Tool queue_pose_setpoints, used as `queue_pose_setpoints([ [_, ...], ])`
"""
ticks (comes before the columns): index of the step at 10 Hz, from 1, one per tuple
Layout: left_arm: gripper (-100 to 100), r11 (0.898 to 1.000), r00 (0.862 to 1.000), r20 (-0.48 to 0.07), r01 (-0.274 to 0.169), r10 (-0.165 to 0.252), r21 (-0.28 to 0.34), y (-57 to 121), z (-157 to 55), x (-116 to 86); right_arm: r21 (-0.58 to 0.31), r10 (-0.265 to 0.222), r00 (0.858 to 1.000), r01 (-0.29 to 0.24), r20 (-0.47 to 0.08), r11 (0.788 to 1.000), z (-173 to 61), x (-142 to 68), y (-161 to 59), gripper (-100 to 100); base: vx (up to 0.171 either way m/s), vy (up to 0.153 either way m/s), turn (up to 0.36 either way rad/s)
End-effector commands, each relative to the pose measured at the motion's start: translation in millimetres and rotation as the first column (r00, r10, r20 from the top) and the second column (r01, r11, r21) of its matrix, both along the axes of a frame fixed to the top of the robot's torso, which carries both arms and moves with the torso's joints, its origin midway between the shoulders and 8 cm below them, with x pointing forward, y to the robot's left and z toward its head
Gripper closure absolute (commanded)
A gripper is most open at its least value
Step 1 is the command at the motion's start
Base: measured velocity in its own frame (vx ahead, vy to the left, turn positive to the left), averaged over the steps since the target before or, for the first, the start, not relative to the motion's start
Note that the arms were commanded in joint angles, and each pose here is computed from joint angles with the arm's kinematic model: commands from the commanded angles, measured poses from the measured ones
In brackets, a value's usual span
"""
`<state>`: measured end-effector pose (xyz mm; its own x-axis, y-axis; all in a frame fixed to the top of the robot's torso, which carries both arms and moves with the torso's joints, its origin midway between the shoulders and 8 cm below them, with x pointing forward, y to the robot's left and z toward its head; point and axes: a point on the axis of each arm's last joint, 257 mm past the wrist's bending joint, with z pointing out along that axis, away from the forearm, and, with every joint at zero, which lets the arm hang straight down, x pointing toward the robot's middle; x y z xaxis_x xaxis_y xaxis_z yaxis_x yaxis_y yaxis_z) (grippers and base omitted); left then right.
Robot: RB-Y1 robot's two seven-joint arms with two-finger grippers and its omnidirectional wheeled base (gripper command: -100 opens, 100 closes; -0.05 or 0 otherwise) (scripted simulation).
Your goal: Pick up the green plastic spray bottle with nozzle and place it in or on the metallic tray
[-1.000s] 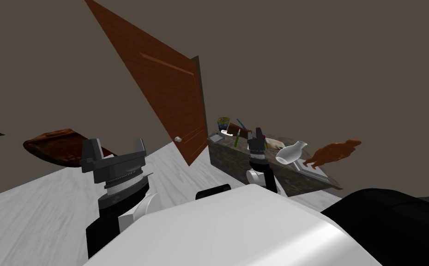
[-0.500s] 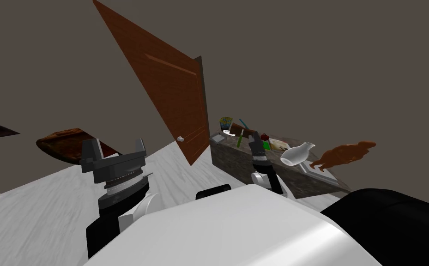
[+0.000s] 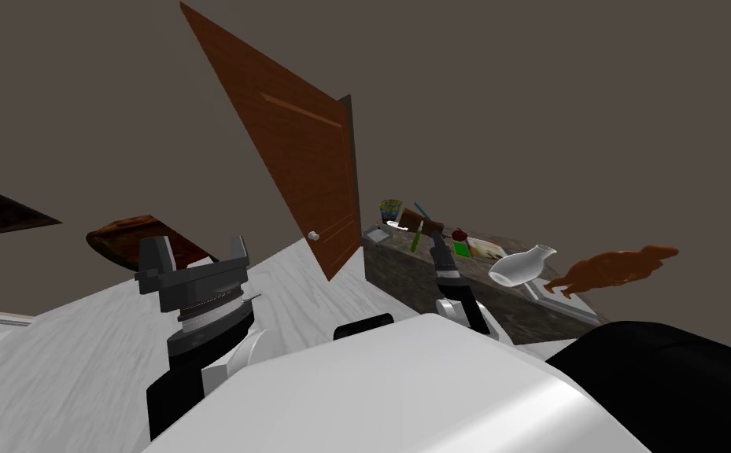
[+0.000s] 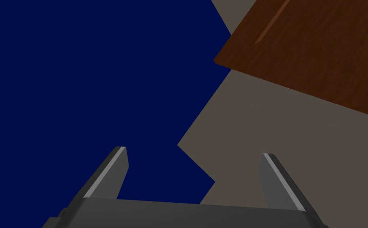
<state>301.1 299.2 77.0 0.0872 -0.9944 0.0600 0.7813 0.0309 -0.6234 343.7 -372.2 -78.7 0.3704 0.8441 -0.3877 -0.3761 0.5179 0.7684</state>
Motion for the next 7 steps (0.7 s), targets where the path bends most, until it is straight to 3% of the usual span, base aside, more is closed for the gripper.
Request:
queue_pose_setpoints([
  [1, 0, 1.000, 1.000, 0.000, 0.000, 0.000, 0.000, 0.0, 0, 0, -0.029, -0.045, 0.998, 0.044, -0.049, 0.999, -20, -1, -13, -100, 0.022, 0.073, 0.050],
  [4, 0, 1.000, 1.000, 0.000, 0.000, 0.000, 0.000, 0.0, 0, 0, -0.093, -0.132, 0.981, 0.119, -0.140, 0.988, -53, -7, -41, -100, 0.033, 0.078, 0.027],
  [5, 0, 1.000, 1.000, 0.000, 0.000, 0.000, 0.000, 0.0, 0, 0, -0.148, -0.190, 0.961, 0.162, -0.201, 0.976, -74, -11, -59, -100, 0.063, 0.101, 0.002],
  [7, 0, 1.000, 1.000, 0.000, 0.000, 0.000, 0.000, 0.0, 0, 0, -0.214, -0.247, 0.933, 0.194, -0.260, 0.957, -94, -15, -77, -100, 0.115, 0.112, -0.036],
])
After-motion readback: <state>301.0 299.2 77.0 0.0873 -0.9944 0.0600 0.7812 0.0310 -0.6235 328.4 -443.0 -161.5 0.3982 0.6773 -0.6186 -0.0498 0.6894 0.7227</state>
